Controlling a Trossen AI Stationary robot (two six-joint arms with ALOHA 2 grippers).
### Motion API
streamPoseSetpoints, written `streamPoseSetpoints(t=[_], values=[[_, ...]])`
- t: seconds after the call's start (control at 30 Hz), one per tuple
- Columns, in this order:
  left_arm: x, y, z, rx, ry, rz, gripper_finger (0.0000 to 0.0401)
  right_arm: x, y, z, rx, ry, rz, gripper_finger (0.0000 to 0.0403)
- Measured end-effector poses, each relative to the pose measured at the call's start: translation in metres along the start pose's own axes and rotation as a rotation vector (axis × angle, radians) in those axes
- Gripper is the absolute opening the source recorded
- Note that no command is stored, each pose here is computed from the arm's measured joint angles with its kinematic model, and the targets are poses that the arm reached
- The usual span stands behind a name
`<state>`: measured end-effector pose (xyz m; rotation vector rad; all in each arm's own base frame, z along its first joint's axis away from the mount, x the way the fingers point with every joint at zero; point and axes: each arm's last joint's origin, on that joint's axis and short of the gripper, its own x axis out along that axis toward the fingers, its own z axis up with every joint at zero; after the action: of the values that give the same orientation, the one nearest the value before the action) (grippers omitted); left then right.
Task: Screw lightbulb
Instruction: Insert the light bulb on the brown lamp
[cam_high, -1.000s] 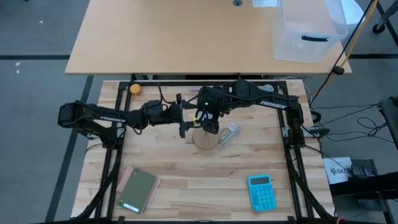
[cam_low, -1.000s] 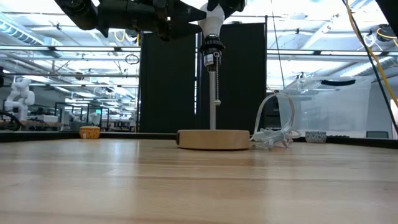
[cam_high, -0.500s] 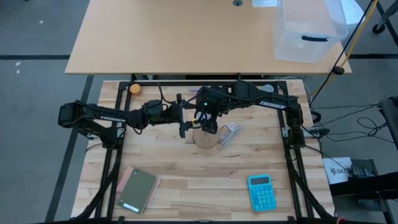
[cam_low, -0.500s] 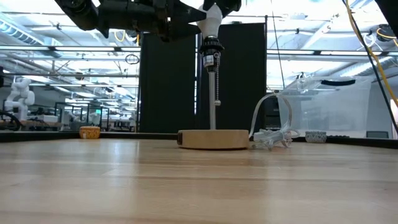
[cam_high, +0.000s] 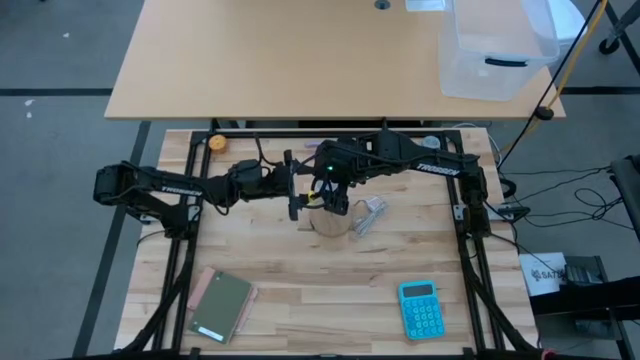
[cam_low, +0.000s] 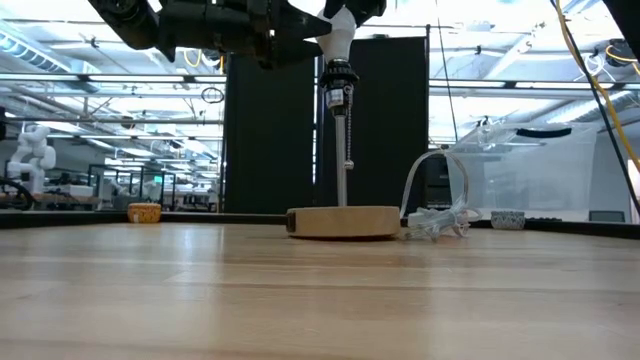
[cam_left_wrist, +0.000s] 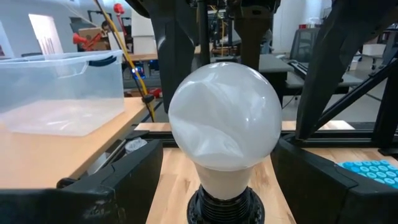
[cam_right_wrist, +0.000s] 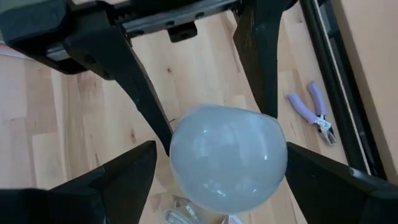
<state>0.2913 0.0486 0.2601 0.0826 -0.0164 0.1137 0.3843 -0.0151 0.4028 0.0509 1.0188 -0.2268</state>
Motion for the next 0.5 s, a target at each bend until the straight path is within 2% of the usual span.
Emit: streamPoseSetpoints(t=[0.5], values=[[0.0, 0.0002, -0.0003, -0.008, 0.003, 0.002, 0.03, -0.0016, -0.0015, 0.0018, 0.032, -0.028, -0.049, 0.0334]])
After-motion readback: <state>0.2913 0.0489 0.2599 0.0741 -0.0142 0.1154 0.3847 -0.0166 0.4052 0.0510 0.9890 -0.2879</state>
